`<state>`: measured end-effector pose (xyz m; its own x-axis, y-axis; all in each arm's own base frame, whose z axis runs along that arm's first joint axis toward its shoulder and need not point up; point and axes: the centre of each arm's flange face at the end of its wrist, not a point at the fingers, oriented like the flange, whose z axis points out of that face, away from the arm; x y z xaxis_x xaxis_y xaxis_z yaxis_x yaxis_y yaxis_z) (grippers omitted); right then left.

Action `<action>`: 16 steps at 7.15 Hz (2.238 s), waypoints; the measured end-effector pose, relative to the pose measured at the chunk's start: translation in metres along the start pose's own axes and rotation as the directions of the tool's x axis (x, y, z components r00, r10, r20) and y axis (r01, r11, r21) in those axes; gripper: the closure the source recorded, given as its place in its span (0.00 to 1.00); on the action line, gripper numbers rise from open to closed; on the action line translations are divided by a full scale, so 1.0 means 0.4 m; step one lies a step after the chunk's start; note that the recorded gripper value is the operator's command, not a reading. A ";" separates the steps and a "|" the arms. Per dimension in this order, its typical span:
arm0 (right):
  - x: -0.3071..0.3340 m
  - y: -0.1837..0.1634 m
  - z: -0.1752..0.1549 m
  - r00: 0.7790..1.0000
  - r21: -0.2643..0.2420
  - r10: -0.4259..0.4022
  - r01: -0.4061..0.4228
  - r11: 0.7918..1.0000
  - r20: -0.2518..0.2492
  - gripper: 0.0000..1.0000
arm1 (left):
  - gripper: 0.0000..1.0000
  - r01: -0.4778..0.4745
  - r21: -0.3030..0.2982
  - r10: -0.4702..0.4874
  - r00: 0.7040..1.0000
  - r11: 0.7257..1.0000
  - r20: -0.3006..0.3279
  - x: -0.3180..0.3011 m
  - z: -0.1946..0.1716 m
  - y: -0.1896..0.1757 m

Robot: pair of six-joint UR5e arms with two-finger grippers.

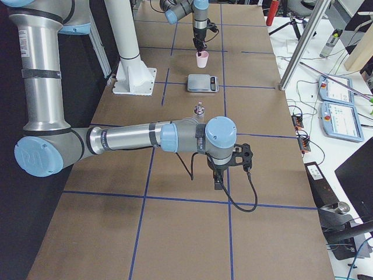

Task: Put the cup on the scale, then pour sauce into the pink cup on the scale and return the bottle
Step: 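Lift the pink cup and carry it onto the scale, then release the cup and withdraw left gripper while right gripper approaches the bottle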

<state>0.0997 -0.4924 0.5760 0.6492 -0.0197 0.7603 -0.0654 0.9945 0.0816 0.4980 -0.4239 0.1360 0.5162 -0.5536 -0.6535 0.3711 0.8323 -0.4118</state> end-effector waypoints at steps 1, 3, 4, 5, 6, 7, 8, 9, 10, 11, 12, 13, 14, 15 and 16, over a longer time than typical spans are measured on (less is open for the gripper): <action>-0.004 0.000 -0.003 1.000 0.003 -0.003 0.003 1.000 0.000 0.00 | 1.00 0.007 -0.008 -0.007 1.000 1.000 -0.006 0.024 0.046 0.033; -0.008 -0.002 -0.007 1.000 0.006 -0.006 0.006 1.000 0.000 0.00 | 1.00 0.016 -0.008 -0.016 1.000 1.000 0.004 0.073 0.100 0.059; -0.010 -0.002 -0.008 1.000 0.006 -0.007 0.007 1.000 0.000 0.00 | 1.00 0.016 -0.008 -0.016 1.000 1.000 0.007 0.085 0.110 0.063; -0.010 -0.002 -0.009 1.000 0.007 -0.008 0.008 1.000 -0.001 0.00 | 1.00 0.015 -0.010 -0.015 1.000 1.000 0.004 0.091 0.117 0.064; -0.011 -0.002 -0.009 1.000 0.007 -0.008 0.008 1.000 0.000 0.00 | 1.00 0.012 -0.012 -0.012 1.000 1.000 -0.004 0.097 0.128 0.062; -0.011 -0.002 -0.009 1.000 0.007 -0.008 0.008 1.000 0.000 0.00 | 0.74 0.010 -0.014 -0.010 1.000 1.000 -0.009 0.099 0.137 0.058; -0.011 -0.002 -0.009 1.000 0.007 -0.008 0.008 1.000 0.000 0.00 | 0.01 0.009 -0.014 -0.009 1.000 1.000 -0.013 0.099 0.142 0.055; -0.011 -0.002 -0.009 1.000 0.007 -0.008 0.008 1.000 0.000 0.00 | 0.00 0.004 -0.015 -0.004 1.000 1.000 -0.017 0.099 0.144 0.053; -0.010 -0.002 -0.009 1.000 0.007 -0.008 0.008 1.000 0.000 0.00 | 0.00 -0.006 -0.015 0.006 1.000 1.000 -0.023 0.099 0.140 0.053; -0.012 -0.002 -0.010 1.000 0.008 -0.009 0.009 1.000 0.000 0.00 | 0.00 -0.015 -0.018 0.015 0.999 1.000 -0.035 0.099 0.124 0.058; -0.019 0.000 -0.016 1.000 0.012 -0.014 0.014 1.000 0.000 0.00 | 0.00 -0.030 -0.022 0.029 0.999 0.999 -0.046 0.096 0.091 0.069; -0.040 0.009 -0.032 1.000 0.022 -0.027 0.027 0.999 -0.001 0.00 | 0.00 -0.053 -0.020 0.052 0.997 0.998 -0.048 0.086 0.045 0.078; -0.078 0.035 -0.054 1.000 0.037 -0.031 0.031 0.999 -0.002 0.00 | 0.00 -0.076 -0.018 0.076 0.996 0.997 -0.046 0.074 -0.011 0.079; -0.152 0.078 -0.076 1.000 0.050 -0.012 0.012 0.999 0.000 0.00 | 0.00 -0.093 -0.017 0.092 0.995 0.996 -0.047 0.064 -0.060 0.066; -0.257 0.127 -0.091 1.000 0.054 0.022 -0.022 0.998 0.009 0.00 | 0.00 -0.107 -0.008 0.106 0.993 0.994 -0.051 0.056 -0.103 0.041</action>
<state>0.0573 -0.4361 0.4783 0.6411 0.0010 0.7674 -0.1208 0.9877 0.0996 0.4839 -0.4212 0.0886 0.5123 -0.4597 -0.7254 0.3074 0.8869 -0.3449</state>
